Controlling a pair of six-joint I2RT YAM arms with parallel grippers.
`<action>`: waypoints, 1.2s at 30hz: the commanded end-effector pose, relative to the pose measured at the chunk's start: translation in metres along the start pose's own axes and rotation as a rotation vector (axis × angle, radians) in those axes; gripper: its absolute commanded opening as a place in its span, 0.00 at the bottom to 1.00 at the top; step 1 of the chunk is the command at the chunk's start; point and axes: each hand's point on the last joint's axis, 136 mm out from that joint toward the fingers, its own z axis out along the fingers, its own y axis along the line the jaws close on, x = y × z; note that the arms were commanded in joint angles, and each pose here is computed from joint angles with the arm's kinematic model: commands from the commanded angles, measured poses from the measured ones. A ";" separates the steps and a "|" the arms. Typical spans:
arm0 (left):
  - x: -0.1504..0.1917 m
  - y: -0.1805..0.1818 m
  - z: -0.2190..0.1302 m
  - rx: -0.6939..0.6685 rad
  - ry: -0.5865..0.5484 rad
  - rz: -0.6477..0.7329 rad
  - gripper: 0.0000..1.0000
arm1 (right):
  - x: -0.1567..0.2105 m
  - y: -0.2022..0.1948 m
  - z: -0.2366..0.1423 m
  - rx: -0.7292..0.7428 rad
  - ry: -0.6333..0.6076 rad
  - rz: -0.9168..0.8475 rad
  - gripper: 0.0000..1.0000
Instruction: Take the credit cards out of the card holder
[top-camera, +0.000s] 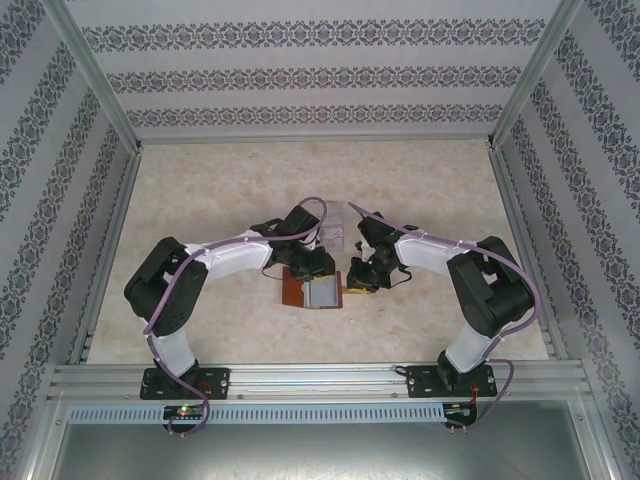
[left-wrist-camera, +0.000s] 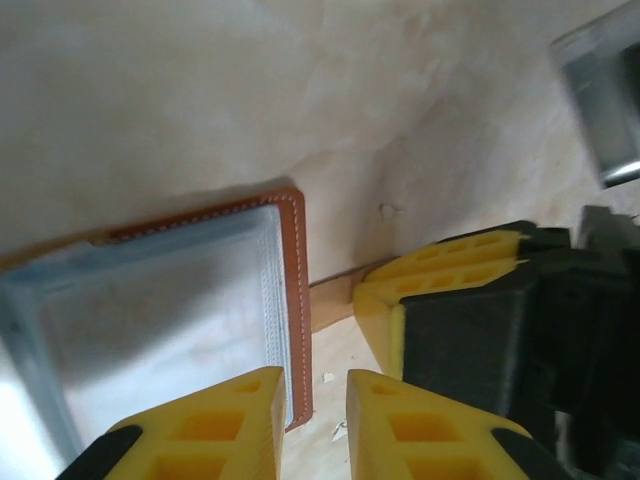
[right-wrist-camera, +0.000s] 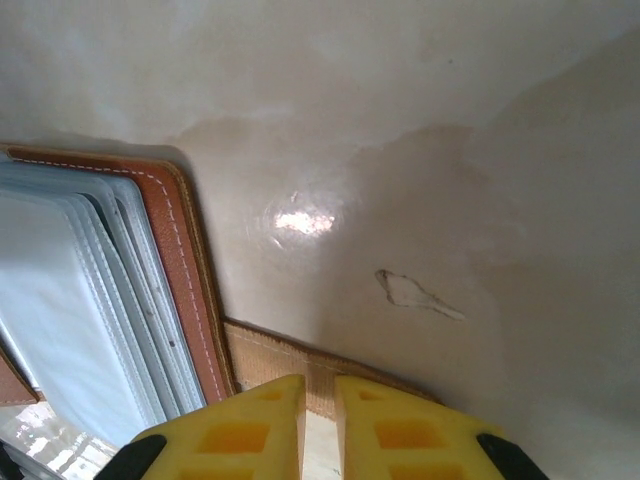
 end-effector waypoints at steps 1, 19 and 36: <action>0.009 -0.008 0.010 0.030 0.040 -0.020 0.25 | 0.012 -0.014 0.009 0.050 0.033 -0.002 0.18; 0.027 0.037 0.006 -0.249 0.078 -0.014 0.38 | 0.013 -0.015 0.013 0.047 0.045 -0.008 0.19; 0.019 0.054 -0.030 -0.451 0.009 0.023 0.49 | 0.014 -0.015 0.015 0.041 0.049 0.002 0.18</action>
